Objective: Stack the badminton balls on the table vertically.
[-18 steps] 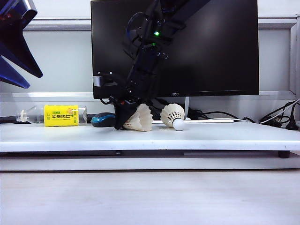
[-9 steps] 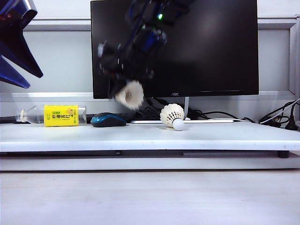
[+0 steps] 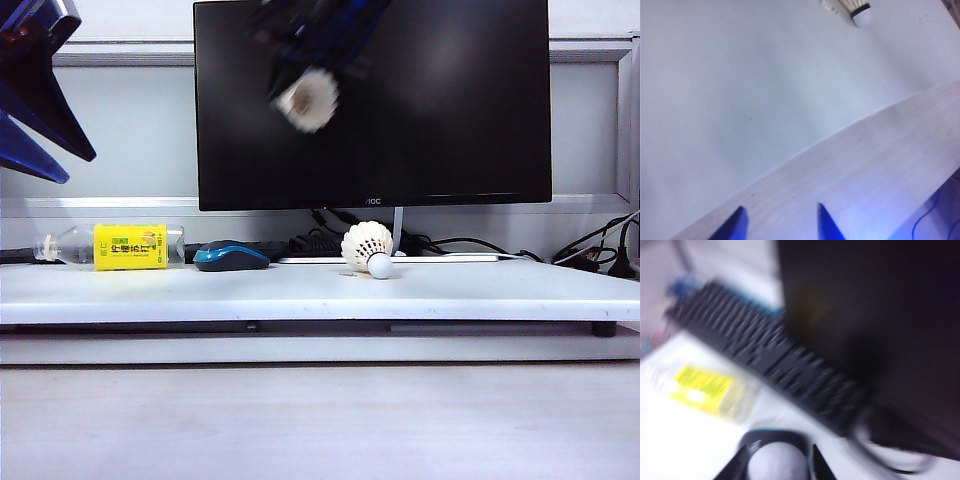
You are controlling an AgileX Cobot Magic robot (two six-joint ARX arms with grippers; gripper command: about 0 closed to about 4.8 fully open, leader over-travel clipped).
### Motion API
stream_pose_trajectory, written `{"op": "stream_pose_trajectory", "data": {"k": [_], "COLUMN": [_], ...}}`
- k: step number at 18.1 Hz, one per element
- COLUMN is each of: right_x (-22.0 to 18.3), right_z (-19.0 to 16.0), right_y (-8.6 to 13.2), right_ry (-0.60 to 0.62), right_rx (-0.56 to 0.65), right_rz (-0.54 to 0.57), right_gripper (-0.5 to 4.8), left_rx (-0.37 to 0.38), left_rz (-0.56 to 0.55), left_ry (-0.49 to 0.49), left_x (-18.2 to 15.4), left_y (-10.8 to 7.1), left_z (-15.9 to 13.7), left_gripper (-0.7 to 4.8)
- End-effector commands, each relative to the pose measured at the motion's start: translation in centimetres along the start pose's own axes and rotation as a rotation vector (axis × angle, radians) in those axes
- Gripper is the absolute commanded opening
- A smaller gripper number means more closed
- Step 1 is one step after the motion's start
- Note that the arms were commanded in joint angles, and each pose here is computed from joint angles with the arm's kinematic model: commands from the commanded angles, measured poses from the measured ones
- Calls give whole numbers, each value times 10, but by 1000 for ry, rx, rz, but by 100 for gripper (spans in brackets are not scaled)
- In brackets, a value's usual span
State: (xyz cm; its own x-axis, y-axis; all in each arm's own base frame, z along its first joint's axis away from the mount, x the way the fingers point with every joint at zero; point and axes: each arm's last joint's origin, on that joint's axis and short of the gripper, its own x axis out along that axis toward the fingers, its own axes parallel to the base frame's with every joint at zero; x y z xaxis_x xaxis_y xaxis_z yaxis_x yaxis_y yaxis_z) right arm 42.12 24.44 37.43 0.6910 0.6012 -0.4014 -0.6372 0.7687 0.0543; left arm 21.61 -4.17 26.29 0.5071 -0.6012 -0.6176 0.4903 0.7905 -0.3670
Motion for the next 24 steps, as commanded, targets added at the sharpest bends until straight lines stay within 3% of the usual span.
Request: {"op": "stream_pose_trajectory", "data": {"k": [1, 4, 6, 12, 14, 19, 24], "right_x": [-35, -65, -65, -23, -19, -18, -14], "right_z": [22, 35, 27, -46, -58, -75, -108], "right_y": [-12, -22, -28, -27, -28, -32, -32], "right_ry": [-83, -111, -46, 218, 259, 388, 549], "right_rx": [33, 45, 58, 133, 144, 121, 141], "right_rz": [-36, -27, -29, 190, 188, 24, 6], "right_gripper": [173, 172, 172, 171, 171, 171, 171], "left_rx": [5, 8, 4, 34, 53, 51, 50], "left_rz": [3, 4, 5, 4, 3, 3, 3], "left_ry": [-13, -18, -22, -86, -117, -115, -113], "left_x": [0, 0, 0, 1, 1, 2, 3], "left_y": [0, 0, 0, 1, 1, 2, 2], "left_z": [1, 2, 2, 9, 13, 13, 13], "left_gripper": [188, 188, 187, 187, 187, 187, 187]}}
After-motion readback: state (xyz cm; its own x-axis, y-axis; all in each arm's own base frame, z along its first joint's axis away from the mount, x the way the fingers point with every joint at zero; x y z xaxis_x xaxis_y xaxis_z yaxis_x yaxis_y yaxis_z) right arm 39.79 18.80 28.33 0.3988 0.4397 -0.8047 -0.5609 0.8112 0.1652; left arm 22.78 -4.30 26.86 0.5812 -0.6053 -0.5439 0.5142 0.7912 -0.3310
